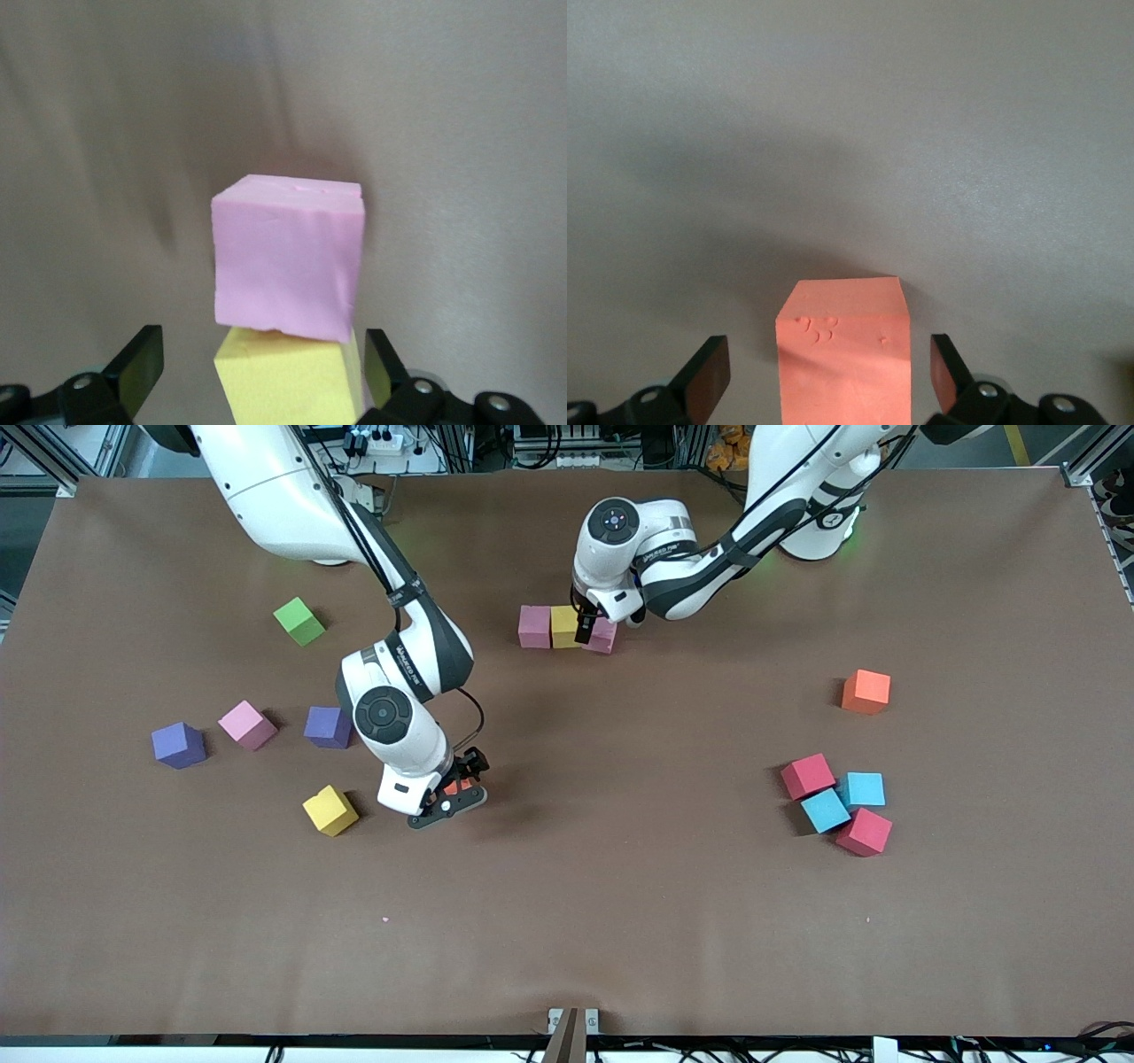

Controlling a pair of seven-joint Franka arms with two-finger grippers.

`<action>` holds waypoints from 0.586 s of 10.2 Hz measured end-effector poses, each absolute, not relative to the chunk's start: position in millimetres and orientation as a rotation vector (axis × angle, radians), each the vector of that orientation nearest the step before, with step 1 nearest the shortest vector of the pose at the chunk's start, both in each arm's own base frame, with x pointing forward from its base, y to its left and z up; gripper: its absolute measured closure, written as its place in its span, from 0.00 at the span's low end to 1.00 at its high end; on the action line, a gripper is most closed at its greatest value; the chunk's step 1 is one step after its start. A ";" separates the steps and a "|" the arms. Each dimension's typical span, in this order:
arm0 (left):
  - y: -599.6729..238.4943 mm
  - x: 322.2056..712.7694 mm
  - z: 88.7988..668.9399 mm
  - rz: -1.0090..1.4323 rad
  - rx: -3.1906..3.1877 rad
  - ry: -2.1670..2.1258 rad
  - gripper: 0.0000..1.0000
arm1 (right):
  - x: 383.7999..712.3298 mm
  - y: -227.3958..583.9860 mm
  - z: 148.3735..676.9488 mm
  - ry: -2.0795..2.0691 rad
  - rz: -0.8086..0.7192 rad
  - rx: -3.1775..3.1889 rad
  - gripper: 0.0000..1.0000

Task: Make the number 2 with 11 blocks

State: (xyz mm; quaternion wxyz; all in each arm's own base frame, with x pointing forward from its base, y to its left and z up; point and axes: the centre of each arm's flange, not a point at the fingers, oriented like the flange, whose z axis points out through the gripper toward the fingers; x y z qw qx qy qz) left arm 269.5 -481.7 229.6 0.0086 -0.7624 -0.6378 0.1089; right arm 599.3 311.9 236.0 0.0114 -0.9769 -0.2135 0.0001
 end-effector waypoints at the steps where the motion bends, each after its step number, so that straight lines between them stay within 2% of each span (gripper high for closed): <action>1: -481.1 274.3 237.4 0.337 -2.385 -2.003 0.00 | 598.5 311.7 232.4 -0.682 0.006 -3.053 0.00; 4: -485.4 310.6 274.1 0.267 -2.437 -1.999 0.00 | 597.5 310.9 221.2 -0.745 0.009 -3.078 0.00; 6: -473.7 376.2 305.6 0.206 -2.566 -1.930 0.00 | 596.8 314.2 215.1 -0.753 -0.014 -3.072 0.00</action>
